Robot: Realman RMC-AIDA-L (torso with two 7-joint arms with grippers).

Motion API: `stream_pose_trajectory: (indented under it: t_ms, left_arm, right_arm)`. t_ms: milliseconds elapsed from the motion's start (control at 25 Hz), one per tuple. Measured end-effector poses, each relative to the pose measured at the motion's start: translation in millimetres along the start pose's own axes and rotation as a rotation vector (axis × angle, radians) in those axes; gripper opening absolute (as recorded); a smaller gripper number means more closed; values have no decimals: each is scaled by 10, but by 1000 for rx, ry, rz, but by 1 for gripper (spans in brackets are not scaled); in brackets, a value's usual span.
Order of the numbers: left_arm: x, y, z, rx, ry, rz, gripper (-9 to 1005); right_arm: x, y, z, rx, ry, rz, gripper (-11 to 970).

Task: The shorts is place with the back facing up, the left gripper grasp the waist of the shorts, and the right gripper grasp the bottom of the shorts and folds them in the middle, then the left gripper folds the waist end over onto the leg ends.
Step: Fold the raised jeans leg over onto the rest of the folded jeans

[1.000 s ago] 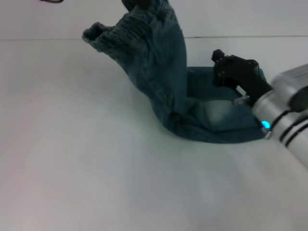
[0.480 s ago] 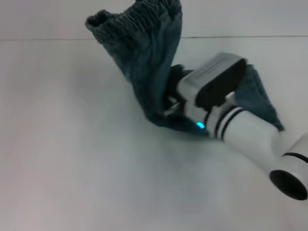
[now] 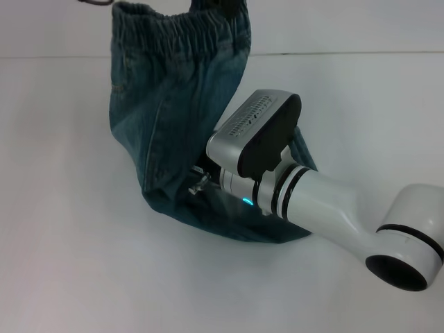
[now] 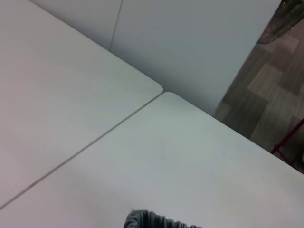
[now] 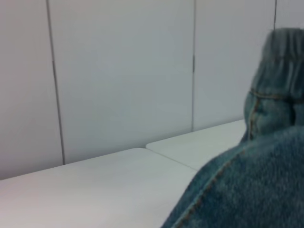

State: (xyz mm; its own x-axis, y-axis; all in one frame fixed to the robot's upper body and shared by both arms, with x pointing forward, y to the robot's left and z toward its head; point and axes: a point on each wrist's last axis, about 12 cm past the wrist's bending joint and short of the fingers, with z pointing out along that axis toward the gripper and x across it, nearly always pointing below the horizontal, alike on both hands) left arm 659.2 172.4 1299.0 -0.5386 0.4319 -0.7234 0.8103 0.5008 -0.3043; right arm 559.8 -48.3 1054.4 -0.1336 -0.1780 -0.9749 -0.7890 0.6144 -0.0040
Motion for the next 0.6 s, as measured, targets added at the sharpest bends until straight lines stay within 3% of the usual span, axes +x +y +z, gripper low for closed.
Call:
stream_pose_trajectory:
  t_ms: [200,360,600]
  left_arm:
    - [94,26,39,4,20,-13,89]
    - [166,37,108,31,37,-26,88]
    - [260,-7,274,74,45,-22,89]
  right_arm:
    - [108,-77,-78,35,24,25,-2]
    - [316,-218,-287,118,37,71,-2]
    - [570,-621,-753,325,-37,188,-1]
